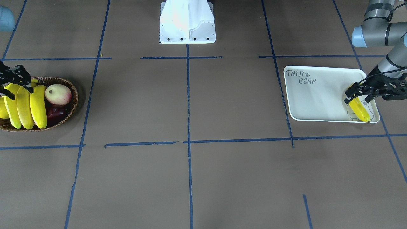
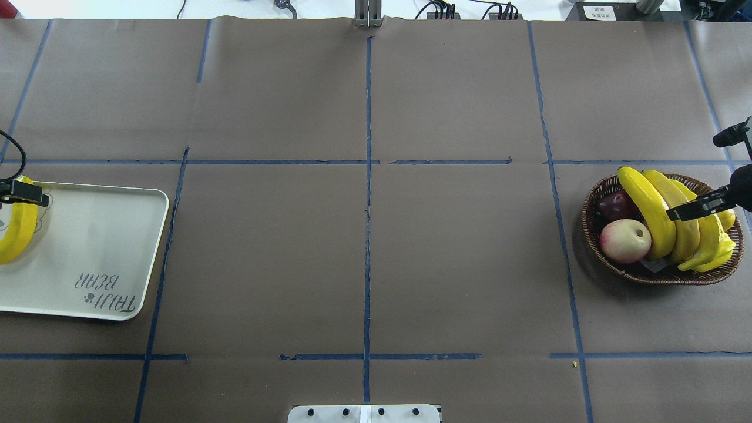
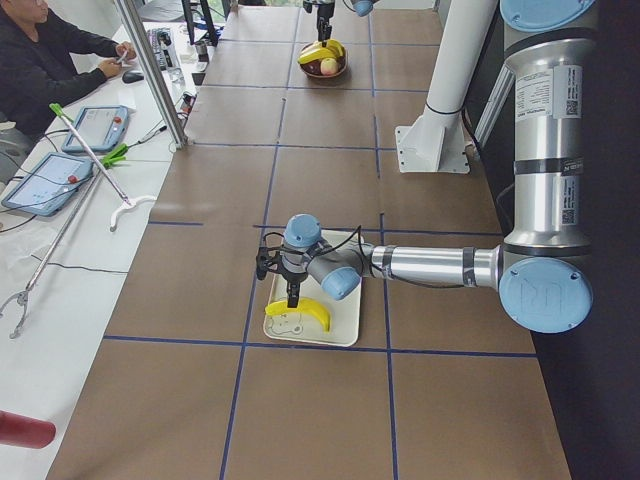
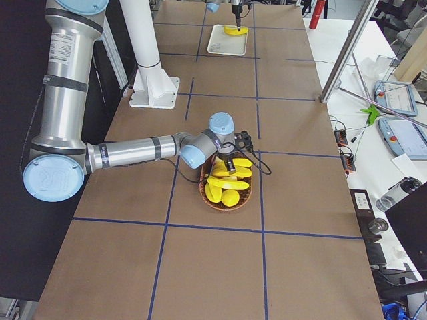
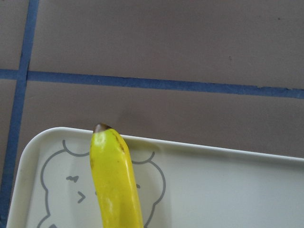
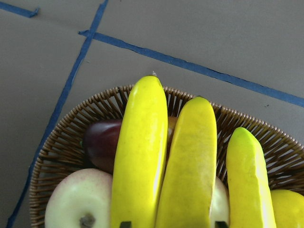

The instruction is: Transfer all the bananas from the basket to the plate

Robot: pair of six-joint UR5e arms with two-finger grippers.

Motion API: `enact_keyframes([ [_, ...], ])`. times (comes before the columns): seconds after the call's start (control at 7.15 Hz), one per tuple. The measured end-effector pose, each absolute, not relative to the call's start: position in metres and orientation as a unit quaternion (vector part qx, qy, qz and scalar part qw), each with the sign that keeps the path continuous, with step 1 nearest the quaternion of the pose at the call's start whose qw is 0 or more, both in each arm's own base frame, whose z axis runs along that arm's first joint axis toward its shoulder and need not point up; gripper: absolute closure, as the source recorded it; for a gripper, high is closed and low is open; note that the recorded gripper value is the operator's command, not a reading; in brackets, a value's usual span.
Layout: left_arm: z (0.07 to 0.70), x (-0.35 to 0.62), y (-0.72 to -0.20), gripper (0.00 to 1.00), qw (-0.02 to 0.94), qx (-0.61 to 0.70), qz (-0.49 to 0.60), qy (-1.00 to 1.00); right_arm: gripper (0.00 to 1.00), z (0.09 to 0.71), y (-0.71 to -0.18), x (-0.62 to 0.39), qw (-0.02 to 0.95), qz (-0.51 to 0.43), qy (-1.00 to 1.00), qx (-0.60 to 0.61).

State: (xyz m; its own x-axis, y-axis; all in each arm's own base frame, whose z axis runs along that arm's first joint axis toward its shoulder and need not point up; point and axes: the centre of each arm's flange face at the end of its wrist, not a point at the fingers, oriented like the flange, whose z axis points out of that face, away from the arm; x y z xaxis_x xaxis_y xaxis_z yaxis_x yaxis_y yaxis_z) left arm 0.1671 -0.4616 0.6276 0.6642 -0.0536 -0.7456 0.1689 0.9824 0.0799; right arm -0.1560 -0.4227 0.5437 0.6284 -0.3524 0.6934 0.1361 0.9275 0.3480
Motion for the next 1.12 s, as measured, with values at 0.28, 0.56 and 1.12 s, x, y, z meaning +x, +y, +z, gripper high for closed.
enact_keyframes([
  [0.28,0.626,0.168,-0.463,0.00,0.909,0.072,-0.061,0.406,0.35,0.551,-0.420,-0.156,0.894,-0.146,-0.404,0.130],
  [0.56,0.625,0.169,-0.464,0.00,0.909,0.073,-0.061,0.407,0.38,0.556,-0.416,-0.154,0.895,-0.146,-0.401,0.127],
  [1.12,0.623,0.170,-0.466,0.00,0.908,0.071,-0.066,0.408,0.49,0.560,-0.414,-0.152,0.897,-0.146,-0.400,0.123],
])
